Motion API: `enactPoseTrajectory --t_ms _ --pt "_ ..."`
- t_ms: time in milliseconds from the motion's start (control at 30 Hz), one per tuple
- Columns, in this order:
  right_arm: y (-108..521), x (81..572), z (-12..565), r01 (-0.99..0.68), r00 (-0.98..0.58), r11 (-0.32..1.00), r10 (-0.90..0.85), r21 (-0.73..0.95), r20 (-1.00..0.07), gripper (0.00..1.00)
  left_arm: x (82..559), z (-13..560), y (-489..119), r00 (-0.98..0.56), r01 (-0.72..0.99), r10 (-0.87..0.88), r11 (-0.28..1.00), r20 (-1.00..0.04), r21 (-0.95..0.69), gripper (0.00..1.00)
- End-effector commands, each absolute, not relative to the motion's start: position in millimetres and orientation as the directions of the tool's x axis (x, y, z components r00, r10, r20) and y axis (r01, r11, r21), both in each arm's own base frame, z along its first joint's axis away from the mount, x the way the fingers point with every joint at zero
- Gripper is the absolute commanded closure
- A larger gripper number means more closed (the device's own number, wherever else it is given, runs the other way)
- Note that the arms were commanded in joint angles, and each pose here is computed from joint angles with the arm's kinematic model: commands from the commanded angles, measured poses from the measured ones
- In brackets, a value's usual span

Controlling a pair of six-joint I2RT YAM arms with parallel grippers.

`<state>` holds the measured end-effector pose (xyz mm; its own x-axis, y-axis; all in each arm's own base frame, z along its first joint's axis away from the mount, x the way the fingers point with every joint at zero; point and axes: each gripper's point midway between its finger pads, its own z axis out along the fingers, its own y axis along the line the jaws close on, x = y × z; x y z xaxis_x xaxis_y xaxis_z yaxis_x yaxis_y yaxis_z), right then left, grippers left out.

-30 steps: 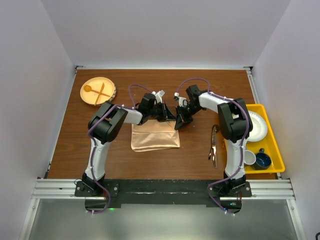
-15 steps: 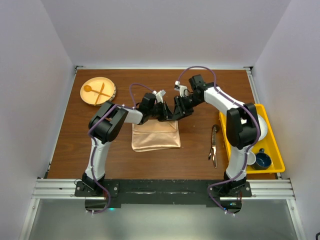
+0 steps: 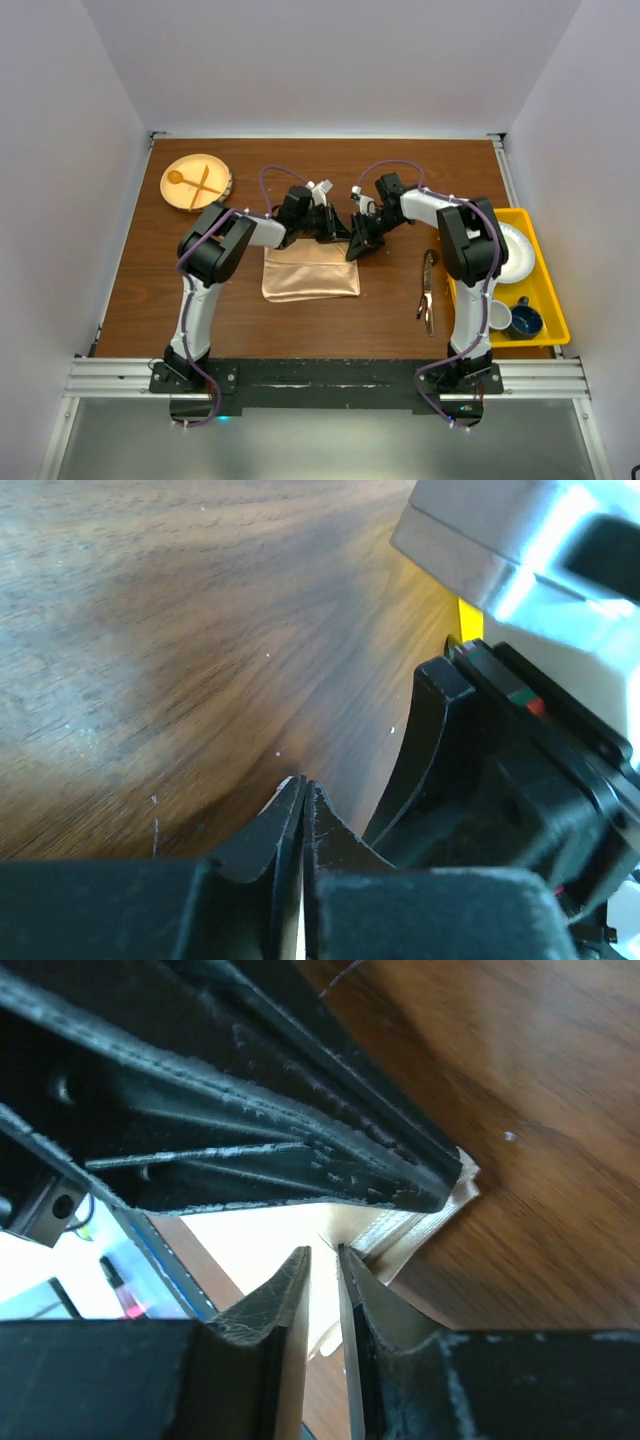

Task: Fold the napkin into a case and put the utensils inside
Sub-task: Smooth out the 2/3-rectangle-folded napkin at the center of the board.

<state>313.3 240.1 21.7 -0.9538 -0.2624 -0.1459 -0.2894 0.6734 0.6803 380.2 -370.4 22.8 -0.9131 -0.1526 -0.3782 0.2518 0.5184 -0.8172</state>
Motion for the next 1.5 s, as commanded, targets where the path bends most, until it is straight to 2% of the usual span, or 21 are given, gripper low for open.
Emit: enactPoseTrajectory --t_ms 0,67,167,333,733,967,1067,1133,1200,1300,1400,1467 --pt "224.0 307.3 -9.1 -0.256 -0.964 0.755 -0.247 0.604 -0.100 0.80 373.9 -23.6 -348.8 -0.936 0.163 -0.148 0.620 -0.318 -0.768 0.74" --pt "220.1 301.3 -18.7 -0.224 -0.970 0.775 -0.237 0.591 -0.057 0.82 376.3 -10.6 -350.3 -0.935 0.174 -0.154 0.588 -0.320 -0.790 0.59" --pt "217.9 298.8 -22.5 -0.201 -0.976 0.789 -0.214 0.581 -0.047 0.84 380.4 15.3 -353.9 -0.922 0.233 -0.146 0.531 -0.359 -0.815 0.53" --pt "215.4 300.0 -25.4 -0.191 -0.979 0.802 -0.196 0.567 -0.053 0.86 377.6 59.4 -351.2 -0.893 0.338 -0.131 0.437 -0.431 -0.834 0.52" --pt "206.4 304.7 -31.6 -0.192 -0.981 0.837 -0.186 0.513 -0.064 0.87 361.8 40.1 -281.4 -0.916 0.239 -0.203 0.413 -0.345 -0.879 0.51" --pt "207.0 305.8 -30.4 -0.195 -0.980 0.837 -0.185 0.511 -0.071 0.87 367.1 82.9 -262.2 -0.868 0.366 -0.211 0.339 -0.449 -0.867 0.42" --pt "207.4 307.7 -28.2 -0.196 -0.980 0.836 -0.183 0.513 -0.076 0.87 362.4 118.1 -254.5 -0.837 0.433 -0.213 0.304 -0.504 -0.848 0.49" --pt "208.7 308.9 -26.7 -0.199 -0.980 0.834 -0.183 0.515 -0.083 0.87 353.5 126.5 -249.1 -0.839 0.448 -0.184 0.301 -0.512 -0.842 0.61" --pt "208.5 310.0 -25.6 -0.200 -0.980 0.833 -0.181 0.515 -0.087 0.87 342.7 145.2 -247.2 -0.811 0.510 -0.148 0.295 -0.565 -0.808 0.73" --pt "210.0 310.5 -25.1 -0.203 -0.979 0.830 -0.183 0.519 -0.089 0.87 326.9 135.0 -239.7 -0.815 0.511 -0.087 0.357 -0.573 -0.782 0.82" --pt "210.0 311.3 -25.6 -0.201 -0.979 0.831 -0.182 0.518 -0.089 0.87 315.0 101.3 -227.8 -0.847 0.458 -0.036 0.459 -0.531 -0.762 0.88" --pt "210.5 312.2 -26.1 -0.203 -0.979 0.830 -0.183 0.519 -0.089 0.87 308.9 82.6 -223.5 -0.867 0.425 -0.021 0.489 -0.498 -0.761 0.89"
